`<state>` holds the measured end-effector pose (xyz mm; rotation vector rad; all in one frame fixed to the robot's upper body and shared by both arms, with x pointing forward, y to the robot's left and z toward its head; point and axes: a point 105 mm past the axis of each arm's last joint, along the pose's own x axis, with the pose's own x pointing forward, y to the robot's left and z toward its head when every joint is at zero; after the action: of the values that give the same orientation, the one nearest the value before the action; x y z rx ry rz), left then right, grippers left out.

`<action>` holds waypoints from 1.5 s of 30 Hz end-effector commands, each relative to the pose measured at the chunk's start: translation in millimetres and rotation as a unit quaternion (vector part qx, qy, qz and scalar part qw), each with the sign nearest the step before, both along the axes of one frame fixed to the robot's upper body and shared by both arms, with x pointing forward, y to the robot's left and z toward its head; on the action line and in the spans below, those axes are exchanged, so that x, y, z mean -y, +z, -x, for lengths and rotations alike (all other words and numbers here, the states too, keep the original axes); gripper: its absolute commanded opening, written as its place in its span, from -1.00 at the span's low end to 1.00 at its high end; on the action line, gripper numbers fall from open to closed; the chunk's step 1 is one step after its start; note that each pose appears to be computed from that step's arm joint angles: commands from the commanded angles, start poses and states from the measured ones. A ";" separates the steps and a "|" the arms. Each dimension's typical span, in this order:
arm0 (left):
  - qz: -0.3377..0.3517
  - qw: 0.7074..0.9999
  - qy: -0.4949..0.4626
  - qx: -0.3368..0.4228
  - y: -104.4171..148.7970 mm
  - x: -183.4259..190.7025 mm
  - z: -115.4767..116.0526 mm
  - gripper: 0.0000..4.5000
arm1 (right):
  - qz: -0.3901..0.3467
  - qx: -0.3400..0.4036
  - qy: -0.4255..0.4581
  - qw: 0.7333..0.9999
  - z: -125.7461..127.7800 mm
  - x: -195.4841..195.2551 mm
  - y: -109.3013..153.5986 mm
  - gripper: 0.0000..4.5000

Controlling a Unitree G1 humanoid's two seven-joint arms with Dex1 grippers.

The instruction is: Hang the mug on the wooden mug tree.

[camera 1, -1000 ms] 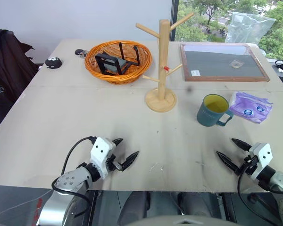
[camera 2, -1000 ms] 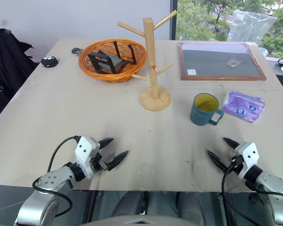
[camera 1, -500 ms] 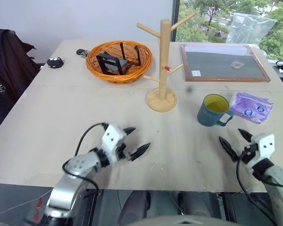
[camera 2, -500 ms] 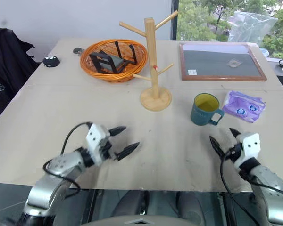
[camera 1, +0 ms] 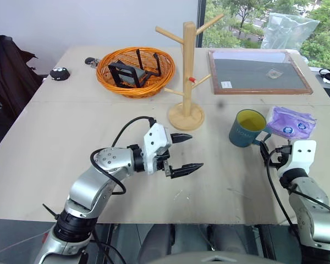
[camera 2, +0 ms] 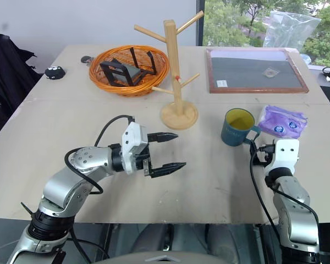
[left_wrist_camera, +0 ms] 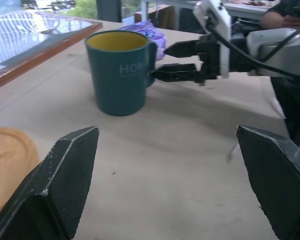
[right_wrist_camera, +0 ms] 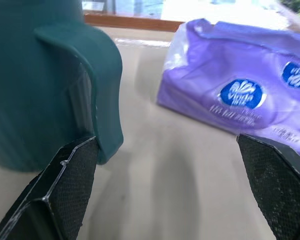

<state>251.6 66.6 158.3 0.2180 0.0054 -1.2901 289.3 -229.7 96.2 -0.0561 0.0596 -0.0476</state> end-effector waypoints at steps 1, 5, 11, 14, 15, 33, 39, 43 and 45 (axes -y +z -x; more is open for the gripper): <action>0.006 1.000 0.008 0.023 10.8 2.8 -3.0 1.00 | -0.003 0.022 -0.002 1.000 -5.9 -7.3 10.5 0.97; 0.029 0.999 0.035 0.028 21.6 3.6 -12.6 1.00 | -0.011 0.024 -0.013 1.000 -12.3 -9.1 8.7 0.97; 0.032 0.997 0.054 0.036 23.0 2.7 -16.1 1.00 | -0.011 0.021 -0.008 1.000 -19.8 -8.2 3.6 0.16; 0.036 0.997 0.058 0.039 24.6 2.1 -16.7 1.00 | -0.012 0.030 0.004 0.999 -24.2 -8.9 7.1 -0.47; 0.035 0.997 0.059 0.039 24.2 1.6 -16.9 1.00 | -0.014 0.033 0.010 0.999 -25.6 -10.1 8.4 -0.71; 0.147 0.972 0.181 0.025 18.0 -50.8 -15.5 1.00 | 0.069 0.027 0.373 0.925 -17.9 -72.8 109.7 -0.97; 0.214 0.957 0.192 0.034 27.2 -72.8 -8.4 1.00 | 0.121 0.001 0.428 0.896 -26.4 -122.4 153.1 -0.97; 0.253 0.943 0.210 0.048 35.9 -91.5 -5.3 1.00 | 0.124 -0.003 0.423 0.897 -33.0 -146.2 171.7 -0.97; 0.250 0.942 0.217 0.061 36.6 -96.9 -4.3 1.00 | 0.122 -0.007 0.421 0.899 -35.8 -154.9 177.3 -0.97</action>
<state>259.9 159.8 184.4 -0.1561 -0.2983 -0.8002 323.5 -73.7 263.8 -0.3237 0.0579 0.8545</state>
